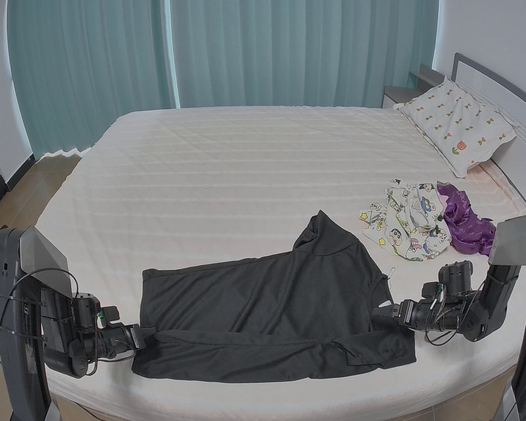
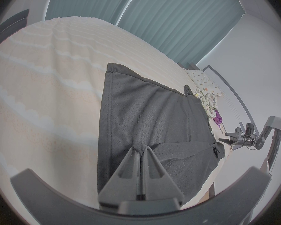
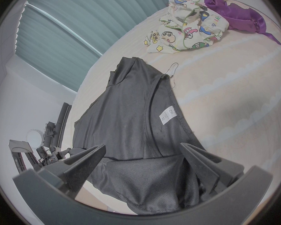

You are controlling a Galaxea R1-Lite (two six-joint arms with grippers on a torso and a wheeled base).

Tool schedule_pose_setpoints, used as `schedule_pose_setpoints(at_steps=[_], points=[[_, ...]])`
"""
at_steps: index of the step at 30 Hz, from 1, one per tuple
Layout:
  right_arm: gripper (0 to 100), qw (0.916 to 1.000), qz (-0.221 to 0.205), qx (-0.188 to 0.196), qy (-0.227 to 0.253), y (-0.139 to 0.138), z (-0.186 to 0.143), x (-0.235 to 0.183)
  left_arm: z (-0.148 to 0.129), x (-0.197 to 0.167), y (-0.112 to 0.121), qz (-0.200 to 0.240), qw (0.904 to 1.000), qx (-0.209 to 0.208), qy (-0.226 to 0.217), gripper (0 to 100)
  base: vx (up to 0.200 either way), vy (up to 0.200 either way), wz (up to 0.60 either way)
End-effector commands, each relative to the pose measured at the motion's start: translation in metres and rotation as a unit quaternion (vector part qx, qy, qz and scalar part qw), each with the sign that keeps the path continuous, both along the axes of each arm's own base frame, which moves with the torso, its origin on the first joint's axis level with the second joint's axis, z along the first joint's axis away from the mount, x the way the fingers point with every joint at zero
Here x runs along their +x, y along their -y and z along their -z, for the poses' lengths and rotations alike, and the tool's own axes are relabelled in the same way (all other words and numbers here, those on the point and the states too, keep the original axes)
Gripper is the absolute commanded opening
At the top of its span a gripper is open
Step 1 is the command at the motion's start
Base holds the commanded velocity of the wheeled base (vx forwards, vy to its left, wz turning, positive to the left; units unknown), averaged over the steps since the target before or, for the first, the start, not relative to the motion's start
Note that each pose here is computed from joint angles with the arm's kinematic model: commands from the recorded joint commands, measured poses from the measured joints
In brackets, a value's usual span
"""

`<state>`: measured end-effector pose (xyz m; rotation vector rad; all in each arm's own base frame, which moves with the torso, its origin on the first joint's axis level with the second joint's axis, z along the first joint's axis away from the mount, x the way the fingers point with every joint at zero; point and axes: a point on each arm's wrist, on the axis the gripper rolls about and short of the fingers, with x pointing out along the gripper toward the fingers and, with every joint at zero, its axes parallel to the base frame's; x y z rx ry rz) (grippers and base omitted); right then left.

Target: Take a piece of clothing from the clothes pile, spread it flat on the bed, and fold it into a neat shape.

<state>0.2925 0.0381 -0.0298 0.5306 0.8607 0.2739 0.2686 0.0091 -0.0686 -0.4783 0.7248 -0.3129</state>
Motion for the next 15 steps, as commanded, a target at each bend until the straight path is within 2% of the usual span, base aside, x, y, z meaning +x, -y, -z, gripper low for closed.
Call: schedule_pose_setpoints(at_steps=[1, 11, 15], points=[[100, 1.0000, -0.003, -0.001, -0.009, 0.002, 0.014, -0.003, -0.001, 0.001, 0.000, 0.000, 1.0000, 0.000, 0.009, 0, 0.000, 0.000, 0.00], [100, 0.9999, -0.005, -0.006, 0.009, 0.009, 0.026, -0.005, -0.002, 0.003, 0.000, -0.010, 0.9998, -0.014, 0.005, 0, 0.000, 0.000, 0.00], [100, 0.9995, -0.020, -0.021, 0.013, 0.009, 0.029, -0.006, -0.003, 0.003, 0.000, -0.009, 0.9998, -0.014, 0.005, 0, 0.000, 0.000, 0.00]])
